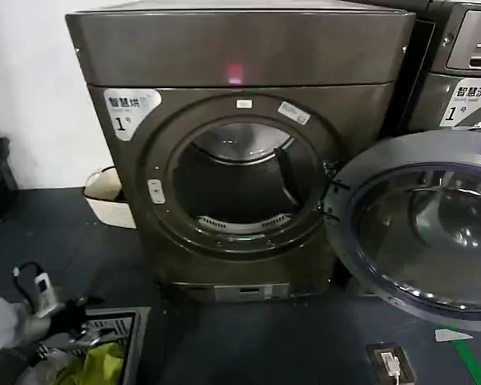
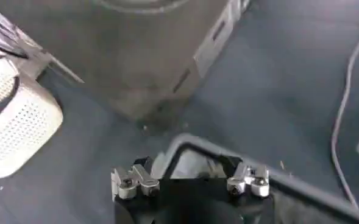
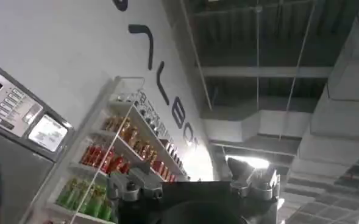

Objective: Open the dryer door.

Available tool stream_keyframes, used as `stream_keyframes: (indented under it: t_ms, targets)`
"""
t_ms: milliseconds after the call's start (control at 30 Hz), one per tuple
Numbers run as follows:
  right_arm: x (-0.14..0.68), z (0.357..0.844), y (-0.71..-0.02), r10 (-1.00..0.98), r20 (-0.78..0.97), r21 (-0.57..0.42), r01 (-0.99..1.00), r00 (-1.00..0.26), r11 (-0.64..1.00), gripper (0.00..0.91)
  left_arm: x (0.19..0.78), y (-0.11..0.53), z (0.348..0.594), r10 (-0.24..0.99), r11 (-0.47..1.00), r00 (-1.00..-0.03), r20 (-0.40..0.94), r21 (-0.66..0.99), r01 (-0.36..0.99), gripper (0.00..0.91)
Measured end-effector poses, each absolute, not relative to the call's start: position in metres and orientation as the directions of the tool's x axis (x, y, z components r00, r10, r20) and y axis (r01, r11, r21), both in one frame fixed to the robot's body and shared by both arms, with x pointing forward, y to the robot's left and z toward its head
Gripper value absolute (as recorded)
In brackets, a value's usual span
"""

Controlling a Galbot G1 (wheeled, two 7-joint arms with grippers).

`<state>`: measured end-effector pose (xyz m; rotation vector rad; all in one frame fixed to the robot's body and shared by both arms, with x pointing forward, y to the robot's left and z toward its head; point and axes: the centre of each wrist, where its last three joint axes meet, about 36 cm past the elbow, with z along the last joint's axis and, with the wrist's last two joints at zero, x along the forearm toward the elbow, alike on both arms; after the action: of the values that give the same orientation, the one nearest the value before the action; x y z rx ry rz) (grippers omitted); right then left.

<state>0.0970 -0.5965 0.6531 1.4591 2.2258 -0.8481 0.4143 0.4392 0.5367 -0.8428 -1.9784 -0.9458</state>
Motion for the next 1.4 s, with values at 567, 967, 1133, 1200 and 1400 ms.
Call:
stream_keyframes:
  t_ms: [567, 967, 1133, 1200, 1400]
  targets:
    - [0.087, 0.655, -0.602, 0.706, -0.591, -0.293, 0.919, -0.391, 0.264, 0.907, 0.397, 0.498, 0.55, 0.04, 0.2, -0.257, 0.966, 0.244, 0.949, 0.907]
    - [0.088, 0.649, -0.601, 0.708, -0.584, -0.299, 0.916, -0.398, 0.268, 0.907, 0.396, 0.514, 0.557, -0.019, 0.183, -0.231, 0.973, 0.231, 0.956, 0.907]
    - [0.087, 0.649, -0.602, 0.707, -0.585, -0.3, 0.916, -0.397, 0.266, 0.907, 0.396, 0.515, 0.558, -0.059, 0.18, -0.216, 0.975, 0.223, 0.958, 0.907]
    - [0.087, 0.649, -0.602, 0.706, -0.585, -0.302, 0.915, -0.399, 0.267, 0.907, 0.396, 0.514, 0.558, -0.059, 0.183, -0.218, 0.974, 0.225, 0.957, 0.907]
    - [0.086, 0.65, -0.601, 0.706, -0.586, -0.304, 0.915, -0.399, 0.265, 0.907, 0.396, 0.514, 0.559, -0.063, 0.195, -0.218, 0.974, 0.226, 0.954, 0.907]
